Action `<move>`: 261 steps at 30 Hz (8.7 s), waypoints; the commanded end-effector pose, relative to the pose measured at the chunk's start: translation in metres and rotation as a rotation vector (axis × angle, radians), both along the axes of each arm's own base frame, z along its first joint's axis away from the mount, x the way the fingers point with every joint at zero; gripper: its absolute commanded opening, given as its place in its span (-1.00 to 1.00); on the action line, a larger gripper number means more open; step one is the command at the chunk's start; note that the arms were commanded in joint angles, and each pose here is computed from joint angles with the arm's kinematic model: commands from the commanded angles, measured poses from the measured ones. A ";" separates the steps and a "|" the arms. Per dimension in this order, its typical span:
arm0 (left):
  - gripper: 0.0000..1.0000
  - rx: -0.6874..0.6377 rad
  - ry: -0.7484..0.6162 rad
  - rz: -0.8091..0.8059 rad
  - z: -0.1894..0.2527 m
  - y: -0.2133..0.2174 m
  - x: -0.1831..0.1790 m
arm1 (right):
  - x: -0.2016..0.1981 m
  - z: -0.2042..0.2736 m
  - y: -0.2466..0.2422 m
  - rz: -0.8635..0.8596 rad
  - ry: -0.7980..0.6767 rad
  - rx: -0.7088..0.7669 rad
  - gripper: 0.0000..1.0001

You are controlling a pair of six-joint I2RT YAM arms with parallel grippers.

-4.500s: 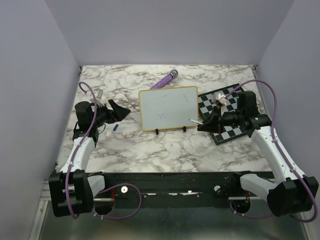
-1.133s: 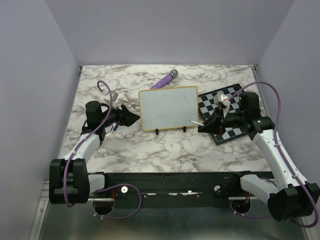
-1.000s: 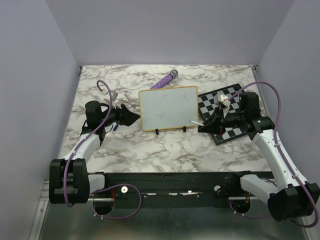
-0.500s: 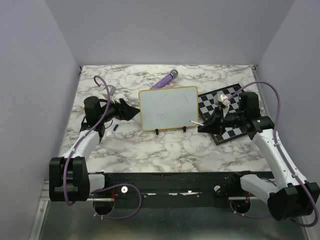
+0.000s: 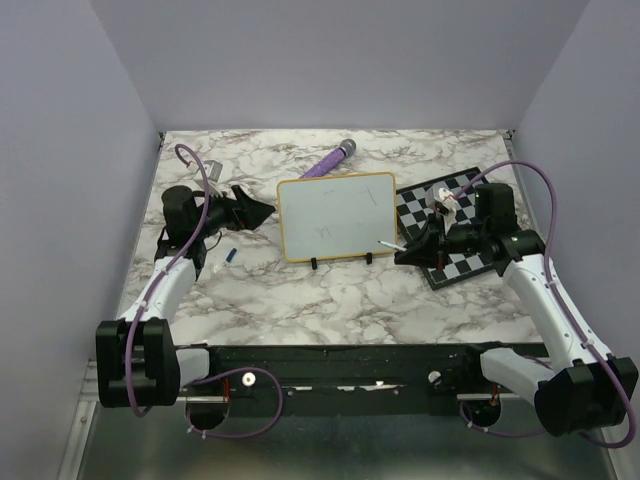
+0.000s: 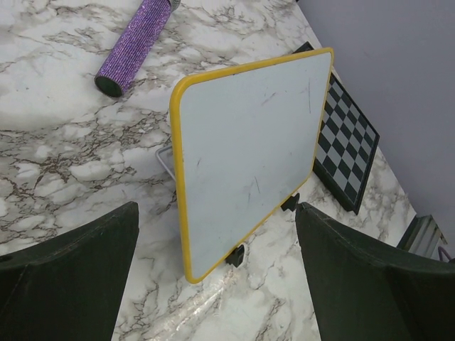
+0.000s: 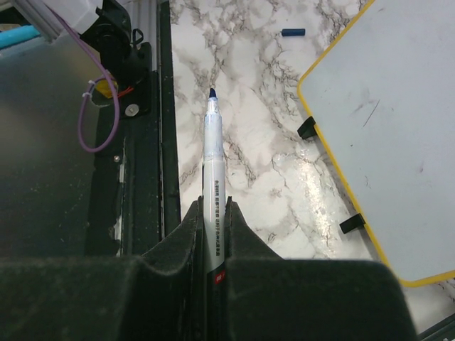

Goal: Write a sentence on the whiteboard
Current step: Pick up the whiteboard from the whiteboard stand, then place the whiteboard at the center of the board, then write a sentence on the whiteboard.

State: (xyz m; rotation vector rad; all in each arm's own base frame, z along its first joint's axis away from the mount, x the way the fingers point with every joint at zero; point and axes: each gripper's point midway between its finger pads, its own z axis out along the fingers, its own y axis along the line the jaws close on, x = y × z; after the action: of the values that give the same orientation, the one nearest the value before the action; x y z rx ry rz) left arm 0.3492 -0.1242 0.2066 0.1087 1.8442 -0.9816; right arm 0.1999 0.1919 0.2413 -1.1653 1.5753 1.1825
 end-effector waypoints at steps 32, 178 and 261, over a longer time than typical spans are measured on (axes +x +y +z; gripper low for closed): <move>0.85 -0.043 -0.036 -0.139 -0.027 -0.014 0.023 | 0.002 -0.004 -0.001 0.006 0.009 0.001 -0.99; -1.00 -0.276 -0.280 0.039 0.003 -0.088 -0.107 | -0.040 -0.058 0.118 0.029 0.055 -0.342 -0.99; -1.00 -0.253 -0.241 0.056 -0.005 -0.087 -0.104 | -0.033 -0.044 0.125 0.176 -0.154 -0.420 -0.99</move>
State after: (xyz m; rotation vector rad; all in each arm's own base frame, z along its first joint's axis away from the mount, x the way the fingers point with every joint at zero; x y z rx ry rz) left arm 0.2423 -0.2138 0.1861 0.0285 1.5446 -1.1075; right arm 0.1692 0.3129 0.1900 -1.6318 1.7041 0.8449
